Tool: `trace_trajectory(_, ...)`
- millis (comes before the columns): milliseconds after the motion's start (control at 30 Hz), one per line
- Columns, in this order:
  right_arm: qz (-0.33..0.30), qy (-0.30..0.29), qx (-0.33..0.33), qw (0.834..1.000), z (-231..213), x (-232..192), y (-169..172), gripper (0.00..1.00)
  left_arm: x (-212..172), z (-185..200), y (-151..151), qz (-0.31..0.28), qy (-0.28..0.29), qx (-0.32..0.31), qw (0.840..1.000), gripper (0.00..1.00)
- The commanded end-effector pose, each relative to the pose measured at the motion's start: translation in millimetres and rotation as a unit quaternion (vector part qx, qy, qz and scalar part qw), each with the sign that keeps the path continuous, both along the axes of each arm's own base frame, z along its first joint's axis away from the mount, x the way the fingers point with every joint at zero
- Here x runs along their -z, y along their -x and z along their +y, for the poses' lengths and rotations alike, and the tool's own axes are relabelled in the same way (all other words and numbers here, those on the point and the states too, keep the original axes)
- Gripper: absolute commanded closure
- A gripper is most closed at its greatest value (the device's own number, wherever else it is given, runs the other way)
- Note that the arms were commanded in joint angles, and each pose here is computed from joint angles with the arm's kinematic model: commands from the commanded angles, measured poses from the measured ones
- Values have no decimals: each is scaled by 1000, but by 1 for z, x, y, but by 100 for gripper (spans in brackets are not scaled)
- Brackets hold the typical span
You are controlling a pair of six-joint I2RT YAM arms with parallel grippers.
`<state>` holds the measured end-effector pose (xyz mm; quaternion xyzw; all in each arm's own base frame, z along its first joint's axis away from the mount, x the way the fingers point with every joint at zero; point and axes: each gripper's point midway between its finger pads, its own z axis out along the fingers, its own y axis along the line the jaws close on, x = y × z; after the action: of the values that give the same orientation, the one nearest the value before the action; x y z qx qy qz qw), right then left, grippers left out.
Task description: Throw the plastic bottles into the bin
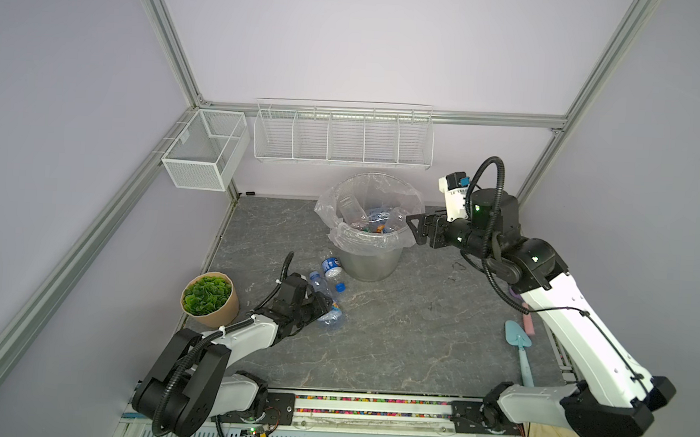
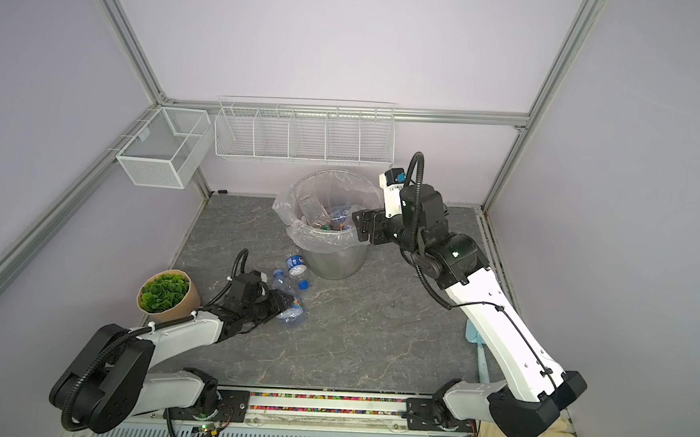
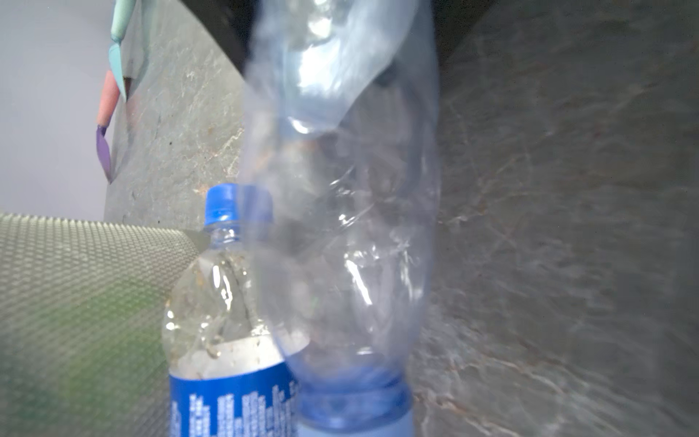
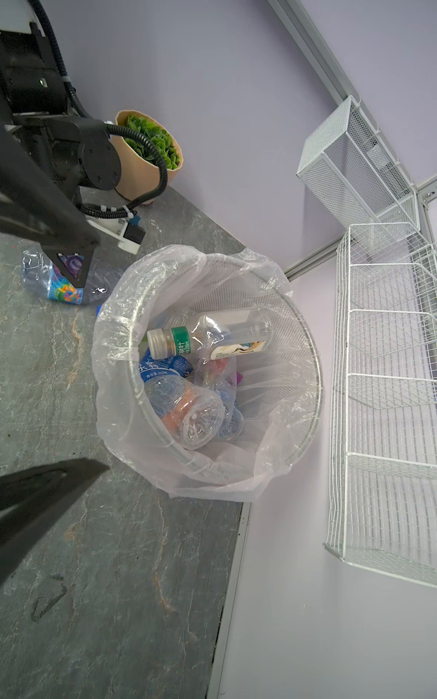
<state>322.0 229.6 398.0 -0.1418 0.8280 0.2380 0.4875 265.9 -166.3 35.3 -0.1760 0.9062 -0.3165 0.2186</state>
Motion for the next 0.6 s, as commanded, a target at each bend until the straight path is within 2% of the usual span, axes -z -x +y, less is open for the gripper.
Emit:
trace_trajectory(0,-11,-14,2,1000,-5,-7,4,11,5,7,4,15,-17,-9,1000,63)
trace_trajectory(167,-10,-16,7,1000,-10,-5,6,11,-11,17,6,-4,-33,-18,999,72)
trace_trajectory(367,-8,-17,10,1000,-15,-3,10,11,-56,27,8,-61,-43,-19,997,73)
trace_trajectory(567,3,-15,16,1000,-21,12,16,11,-116,42,11,-121,-62,-32,990,73)
